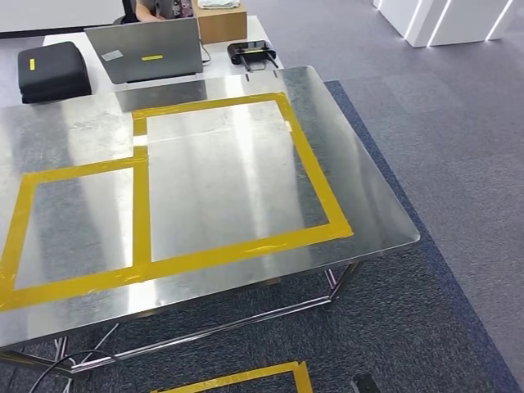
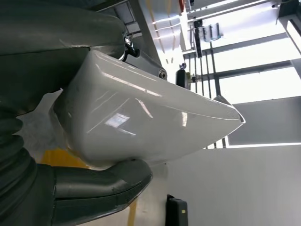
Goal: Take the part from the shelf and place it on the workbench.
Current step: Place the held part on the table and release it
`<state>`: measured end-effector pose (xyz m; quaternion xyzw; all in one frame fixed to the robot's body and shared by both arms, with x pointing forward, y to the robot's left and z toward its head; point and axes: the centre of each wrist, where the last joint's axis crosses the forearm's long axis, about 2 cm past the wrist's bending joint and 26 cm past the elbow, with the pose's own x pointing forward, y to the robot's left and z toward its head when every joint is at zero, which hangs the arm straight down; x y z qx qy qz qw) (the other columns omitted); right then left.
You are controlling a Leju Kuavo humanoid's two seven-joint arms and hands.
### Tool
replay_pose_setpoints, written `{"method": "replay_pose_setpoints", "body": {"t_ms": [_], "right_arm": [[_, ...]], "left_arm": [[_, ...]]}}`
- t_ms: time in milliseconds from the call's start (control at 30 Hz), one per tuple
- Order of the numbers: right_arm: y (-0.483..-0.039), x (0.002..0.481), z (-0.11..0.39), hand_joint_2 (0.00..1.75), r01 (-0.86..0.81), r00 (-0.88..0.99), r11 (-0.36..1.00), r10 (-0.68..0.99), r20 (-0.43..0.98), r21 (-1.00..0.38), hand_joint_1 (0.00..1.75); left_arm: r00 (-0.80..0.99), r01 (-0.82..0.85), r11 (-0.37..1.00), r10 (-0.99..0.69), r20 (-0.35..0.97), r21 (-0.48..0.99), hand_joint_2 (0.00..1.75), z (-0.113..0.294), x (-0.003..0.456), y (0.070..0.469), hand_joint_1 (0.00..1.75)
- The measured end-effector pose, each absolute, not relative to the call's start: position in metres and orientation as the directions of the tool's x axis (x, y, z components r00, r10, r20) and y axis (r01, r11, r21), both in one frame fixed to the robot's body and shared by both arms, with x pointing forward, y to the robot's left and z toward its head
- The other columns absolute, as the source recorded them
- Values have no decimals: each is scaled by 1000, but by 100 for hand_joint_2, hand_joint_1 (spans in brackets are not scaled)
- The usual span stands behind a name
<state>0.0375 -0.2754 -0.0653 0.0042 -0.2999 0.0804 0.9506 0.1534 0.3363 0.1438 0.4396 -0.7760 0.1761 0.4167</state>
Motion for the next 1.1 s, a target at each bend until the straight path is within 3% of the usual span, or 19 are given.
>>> {"method": "replay_pose_setpoints", "body": {"t_ms": [367, 633, 767, 967, 1100], "right_arm": [[-276, 41, -74, 175, -210, 798, 977, 194, 570, -39, 0], [-280, 63, -71, 175, -271, 794, 961, 258, 550, -59, 0], [-281, 68, -71, 0, -303, 789, 950, 292, 541, -71, 0], [-281, 72, -70, 0, -351, 773, 933, 338, 537, -82, 0], [-284, 72, -70, 0, -358, 765, 929, 347, 543, -89, 0]], "left_arm": [[14, -731, 529, -619, 785, 431, 175, 114, 197, 397, 173], [144, -495, 456, -796, 588, 739, 175, 124, 253, 419, 173], [145, -352, 410, -864, 482, 841, 175, 130, 279, 410, 0], [99, -276, 368, -908, 407, 888, 175, 137, 300, 392, 0], [70, -308, 358, -915, 397, 881, 0, 136, 298, 386, 0]]}}
